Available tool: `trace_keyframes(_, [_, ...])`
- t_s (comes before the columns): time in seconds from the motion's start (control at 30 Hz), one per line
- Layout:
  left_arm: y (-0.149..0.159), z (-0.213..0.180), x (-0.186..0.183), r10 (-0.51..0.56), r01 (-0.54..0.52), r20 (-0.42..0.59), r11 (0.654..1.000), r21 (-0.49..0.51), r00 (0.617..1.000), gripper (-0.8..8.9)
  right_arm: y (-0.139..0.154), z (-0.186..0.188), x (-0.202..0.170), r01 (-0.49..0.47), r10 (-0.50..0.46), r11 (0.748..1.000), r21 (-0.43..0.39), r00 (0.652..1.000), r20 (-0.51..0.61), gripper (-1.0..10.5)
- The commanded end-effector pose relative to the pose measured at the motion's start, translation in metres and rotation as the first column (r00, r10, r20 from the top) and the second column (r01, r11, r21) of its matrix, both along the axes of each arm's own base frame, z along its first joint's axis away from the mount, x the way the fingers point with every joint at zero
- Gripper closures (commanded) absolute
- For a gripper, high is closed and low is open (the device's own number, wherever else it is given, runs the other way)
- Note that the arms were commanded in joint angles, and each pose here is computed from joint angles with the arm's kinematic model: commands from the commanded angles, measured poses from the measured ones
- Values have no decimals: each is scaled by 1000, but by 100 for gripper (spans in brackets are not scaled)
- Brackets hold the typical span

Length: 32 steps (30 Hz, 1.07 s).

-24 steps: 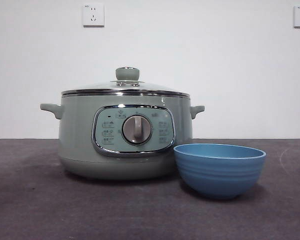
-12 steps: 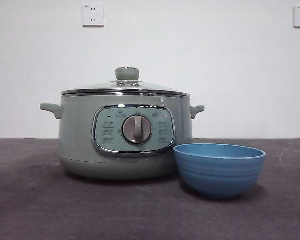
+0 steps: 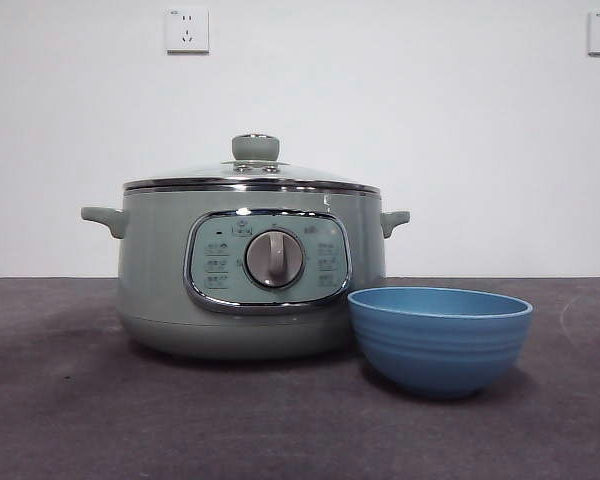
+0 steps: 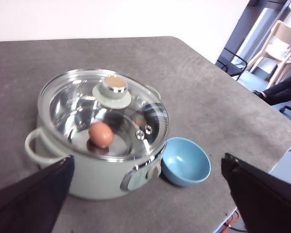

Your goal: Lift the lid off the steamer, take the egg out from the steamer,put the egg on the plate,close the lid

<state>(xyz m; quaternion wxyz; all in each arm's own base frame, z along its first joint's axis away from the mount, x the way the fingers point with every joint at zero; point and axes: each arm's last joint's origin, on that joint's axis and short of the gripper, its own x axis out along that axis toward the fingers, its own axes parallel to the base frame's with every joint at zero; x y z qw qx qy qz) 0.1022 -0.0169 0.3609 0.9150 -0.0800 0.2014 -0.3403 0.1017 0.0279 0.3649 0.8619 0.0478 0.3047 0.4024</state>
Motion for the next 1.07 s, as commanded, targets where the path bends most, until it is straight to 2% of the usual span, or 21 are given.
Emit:
trace_keyframes(0.03, [-4,7,15,-34,34,18,999,0,999,283,0,0,0,-5,5,1000,1,1000,7,411])
trace_keyframes(0.23, [-23,20,58,-78,77,25,996,37,997,283,0,0,2,-5,5,1000,0,1000,1,411])
trace_keyframes(0.5, [-69,25,119,-81,75,46,990,120,996,283,1,-2,6,-5,5,1000,-1,1000,-15,411])
trace_keyframes(0.8, [-120,-5,174,-75,61,55,972,229,996,283,1,-2,7,-5,5,1000,-2,1000,-18,411])
trace_keyframes(1.07, [-145,-38,202,-42,23,55,954,299,998,284,1,-2,7,-5,5,1000,-1,1000,-19,411])
